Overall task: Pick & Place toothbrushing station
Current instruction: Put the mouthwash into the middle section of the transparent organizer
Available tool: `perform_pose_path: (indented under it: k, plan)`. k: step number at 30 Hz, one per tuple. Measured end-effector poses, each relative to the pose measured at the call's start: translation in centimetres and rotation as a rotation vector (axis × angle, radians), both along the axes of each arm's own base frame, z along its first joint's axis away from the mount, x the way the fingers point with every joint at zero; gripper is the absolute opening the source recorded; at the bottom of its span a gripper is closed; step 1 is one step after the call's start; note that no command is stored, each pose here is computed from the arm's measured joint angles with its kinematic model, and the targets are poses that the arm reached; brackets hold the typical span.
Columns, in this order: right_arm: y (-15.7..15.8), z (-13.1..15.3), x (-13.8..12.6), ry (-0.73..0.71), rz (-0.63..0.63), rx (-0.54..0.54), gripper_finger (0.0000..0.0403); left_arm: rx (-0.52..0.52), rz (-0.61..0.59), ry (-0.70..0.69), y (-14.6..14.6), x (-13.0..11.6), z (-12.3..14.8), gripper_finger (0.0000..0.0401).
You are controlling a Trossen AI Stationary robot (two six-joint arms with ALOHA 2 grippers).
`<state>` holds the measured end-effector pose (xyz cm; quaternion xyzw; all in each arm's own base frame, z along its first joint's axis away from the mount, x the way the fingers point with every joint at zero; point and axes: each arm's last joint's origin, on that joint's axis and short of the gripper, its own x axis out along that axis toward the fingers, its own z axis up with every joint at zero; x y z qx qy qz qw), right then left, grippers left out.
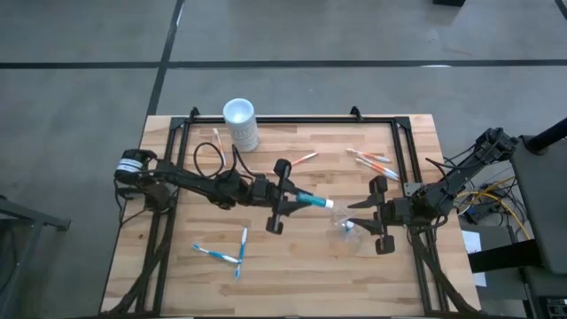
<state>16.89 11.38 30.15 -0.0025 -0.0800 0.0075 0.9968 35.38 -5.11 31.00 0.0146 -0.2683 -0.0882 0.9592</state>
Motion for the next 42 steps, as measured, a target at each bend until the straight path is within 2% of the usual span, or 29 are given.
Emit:
perform_pose_path:
  k: [8,14,20,23,26,32,42]
  plan:
    - [0.0,0.0,0.01,0.0,-0.001,-0.001,0.0141,-0.004,0.007,0.001,0.02,0.01,-0.01,0.0087]
    - [0.0,-0.01,0.01,0.002,0.014,0.089,0.0141,-0.003,0.008,0.001,0.02,0.01,-0.01,0.0087]
    - [-0.06,-0.02,0.06,0.001,-0.008,-0.003,0.0141,-0.003,0.008,0.001,0.02,0.01,-0.01,0.0087]
    - [-0.12,-0.03,0.11,0.002,-0.014,-0.009,0.0141,-0.003,0.008,0.001,0.02,0.01,-0.01,0.0087]
    - [-0.29,-0.05,0.14,0.008,-0.055,0.009,0.0141,-0.003,0.007,0.001,0.02,0.01,-0.01,0.0087]
    - [-0.79,-0.27,0.11,0.042,-0.233,0.029,0.0141,-0.003,0.007,0.002,0.02,0.01,-0.01,0.0087]
    - [-0.71,-0.41,0.21,0.05,-0.239,0.01,0.015,-0.003,0.012,0.002,0.17,0.03,-0.01,0.0087]
